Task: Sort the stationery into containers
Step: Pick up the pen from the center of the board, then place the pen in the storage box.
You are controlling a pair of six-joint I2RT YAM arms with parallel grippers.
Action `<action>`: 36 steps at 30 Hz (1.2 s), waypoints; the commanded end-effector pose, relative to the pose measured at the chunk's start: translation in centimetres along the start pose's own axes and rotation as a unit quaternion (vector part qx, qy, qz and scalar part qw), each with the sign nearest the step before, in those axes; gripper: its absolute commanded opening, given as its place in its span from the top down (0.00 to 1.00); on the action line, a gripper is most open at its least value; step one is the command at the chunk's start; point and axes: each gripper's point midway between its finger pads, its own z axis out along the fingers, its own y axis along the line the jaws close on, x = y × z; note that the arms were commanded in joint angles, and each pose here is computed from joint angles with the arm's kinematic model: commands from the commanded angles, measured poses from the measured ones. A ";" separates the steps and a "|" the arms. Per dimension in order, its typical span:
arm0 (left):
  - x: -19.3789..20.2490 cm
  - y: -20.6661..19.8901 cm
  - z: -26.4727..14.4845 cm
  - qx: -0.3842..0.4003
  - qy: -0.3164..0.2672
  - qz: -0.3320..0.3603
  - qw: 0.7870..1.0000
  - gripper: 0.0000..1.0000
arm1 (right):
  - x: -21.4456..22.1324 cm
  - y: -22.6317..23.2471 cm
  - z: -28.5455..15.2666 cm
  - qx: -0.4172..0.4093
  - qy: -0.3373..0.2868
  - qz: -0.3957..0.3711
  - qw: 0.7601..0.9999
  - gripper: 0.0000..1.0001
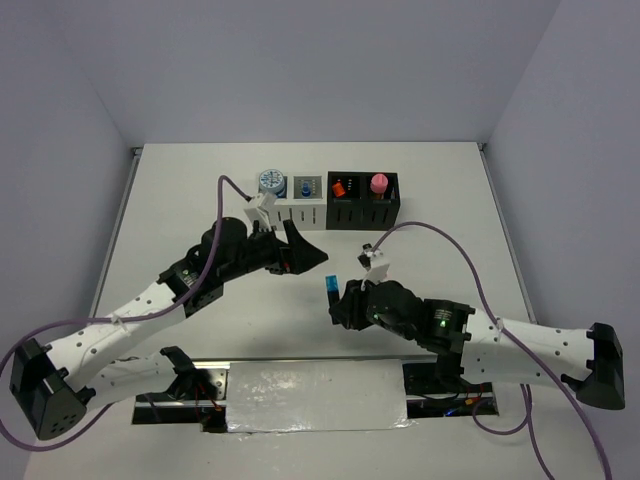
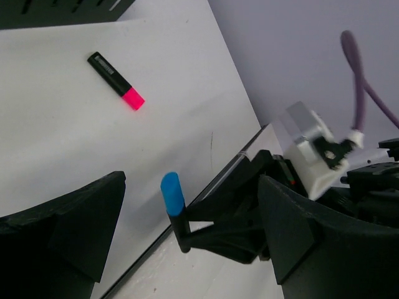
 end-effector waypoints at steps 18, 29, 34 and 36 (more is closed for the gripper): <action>0.4 -2.9 2.7 0.030 0.021 0.005 0.999 0.87 | -8.7 6.5 -1.4 -0.050 -0.125 -0.079 0.988 1.00; -8.2 -0.5 8.4 -0.098 -0.098 0.162 0.977 1.00 | -10.7 -2.3 -5.3 0.065 -0.212 -0.020 0.975 0.00; -15.3 -1.6 14.4 -0.123 -0.196 0.225 0.946 1.00 | -11.1 -5.5 -8.6 0.093 -0.248 0.029 0.964 0.00; -17.9 -2.9 15.7 -0.120 -0.228 0.251 0.933 1.00 | -10.9 -6.0 -9.1 0.101 -0.241 0.022 0.965 0.00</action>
